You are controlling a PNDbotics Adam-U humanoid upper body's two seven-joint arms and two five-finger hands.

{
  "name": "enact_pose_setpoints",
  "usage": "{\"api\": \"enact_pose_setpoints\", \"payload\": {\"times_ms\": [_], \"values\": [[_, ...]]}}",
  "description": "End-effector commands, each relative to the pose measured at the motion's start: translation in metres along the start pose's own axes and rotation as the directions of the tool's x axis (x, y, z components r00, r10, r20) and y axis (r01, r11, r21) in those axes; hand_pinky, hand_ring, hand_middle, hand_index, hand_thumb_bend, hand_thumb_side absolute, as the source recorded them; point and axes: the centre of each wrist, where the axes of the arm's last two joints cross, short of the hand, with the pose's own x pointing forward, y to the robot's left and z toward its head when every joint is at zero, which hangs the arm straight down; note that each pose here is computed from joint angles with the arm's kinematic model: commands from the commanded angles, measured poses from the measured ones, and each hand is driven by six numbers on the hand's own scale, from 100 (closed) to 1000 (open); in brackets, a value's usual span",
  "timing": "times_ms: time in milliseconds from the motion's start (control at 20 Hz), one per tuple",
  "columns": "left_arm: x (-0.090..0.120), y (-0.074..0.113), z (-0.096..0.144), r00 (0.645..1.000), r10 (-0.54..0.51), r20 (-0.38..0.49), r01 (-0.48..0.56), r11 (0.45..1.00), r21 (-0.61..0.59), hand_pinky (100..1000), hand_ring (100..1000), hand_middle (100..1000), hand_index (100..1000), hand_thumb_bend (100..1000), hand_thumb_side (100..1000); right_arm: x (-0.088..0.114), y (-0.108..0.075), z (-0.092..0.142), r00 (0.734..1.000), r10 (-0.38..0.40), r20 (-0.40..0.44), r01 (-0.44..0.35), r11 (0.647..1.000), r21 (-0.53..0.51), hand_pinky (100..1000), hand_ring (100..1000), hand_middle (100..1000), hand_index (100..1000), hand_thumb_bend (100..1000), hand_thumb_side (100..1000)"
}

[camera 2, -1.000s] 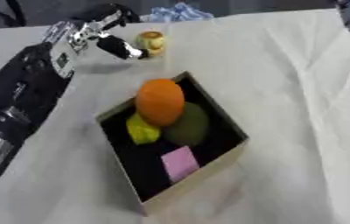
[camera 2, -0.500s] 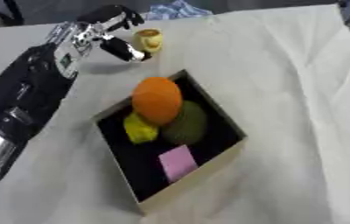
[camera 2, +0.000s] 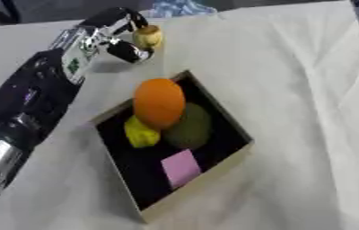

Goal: Pick up objects on the table and place them in the box.

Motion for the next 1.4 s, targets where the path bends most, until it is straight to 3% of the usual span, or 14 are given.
{"api": "enact_pose_setpoints", "payload": {"times_ms": [50, 200, 350, 550, 750, 950, 1050, 1100, 1150, 1400], "values": [[0.002, 0.018, -0.001, 1.0, -0.01, -0.008, 0.01, 0.999, 0.045, 794, 747, 710, 807, 197, 232, 0.009, -0.007, -0.003, 0.999, 0.019, 0.028, -0.019, 1.0, -0.002, 919, 953, 631, 690, 100, 615], [0.003, 0.016, -0.001, 1.0, -0.022, -0.02, 0.023, 0.999, 0.037, 791, 742, 705, 803, 206, 182, 0.01, -0.007, -0.003, 0.999, 0.016, 0.032, -0.016, 1.0, -0.004, 919, 952, 630, 689, 100, 617], [0.004, 0.015, -0.001, 0.999, -0.033, -0.024, 0.033, 0.999, 0.041, 769, 700, 641, 750, 126, 169, 0.01, -0.007, -0.003, 0.999, 0.013, 0.032, -0.013, 1.0, -0.006, 919, 952, 630, 688, 100, 618], [0.007, 0.022, 0.0, 0.998, -0.068, -0.013, 0.069, 0.993, 0.098, 746, 659, 589, 697, 100, 153, 0.008, -0.007, -0.002, 1.0, 0.011, 0.025, -0.011, 1.0, -0.01, 919, 951, 629, 688, 100, 613], [0.014, 0.039, 0.003, 0.992, -0.124, 0.031, 0.116, 0.975, 0.192, 736, 628, 539, 648, 100, 136, 0.006, -0.006, 0.001, 1.0, 0.007, 0.014, -0.007, 1.0, -0.012, 919, 949, 629, 688, 100, 604], [0.019, 0.055, 0.009, 0.97, -0.205, 0.132, 0.176, 0.963, 0.204, 741, 629, 534, 642, 100, 122, 0.002, -0.004, 0.004, 1.0, 0.003, -0.001, -0.003, 1.0, -0.017, 918, 948, 630, 689, 100, 589], [0.02, 0.06, 0.015, 0.952, -0.229, 0.206, 0.189, 0.962, 0.195, 740, 628, 539, 648, 100, 113, 0.0, -0.003, 0.007, 1.0, 0.001, -0.009, -0.001, 1.0, -0.02, 918, 947, 631, 689, 100, 585], [0.022, 0.061, 0.019, 0.938, -0.238, 0.253, 0.194, 0.963, 0.187, 738, 628, 544, 653, 181, 115, -0.001, -0.002, 0.008, 1.0, 0.0, -0.014, 0.0, 1.0, -0.021, 918, 947, 631, 689, 100, 581], [0.023, 0.062, 0.023, 0.923, -0.241, 0.299, 0.195, 0.965, 0.177, 739, 630, 550, 659, 100, 120, -0.002, -0.002, 0.009, 1.0, 0.0, -0.018, 0.0, 1.0, -0.022, 918, 947, 631, 689, 100, 581], [0.053, 0.053, 0.059, 0.779, -0.268, 0.567, 0.246, 0.962, 0.116, 739, 643, 575, 686, 157, 138, -0.005, 0.003, 0.013, 0.999, -0.013, -0.033, 0.012, 1.0, -0.013, 918, 948, 635, 690, 100, 578]]}}
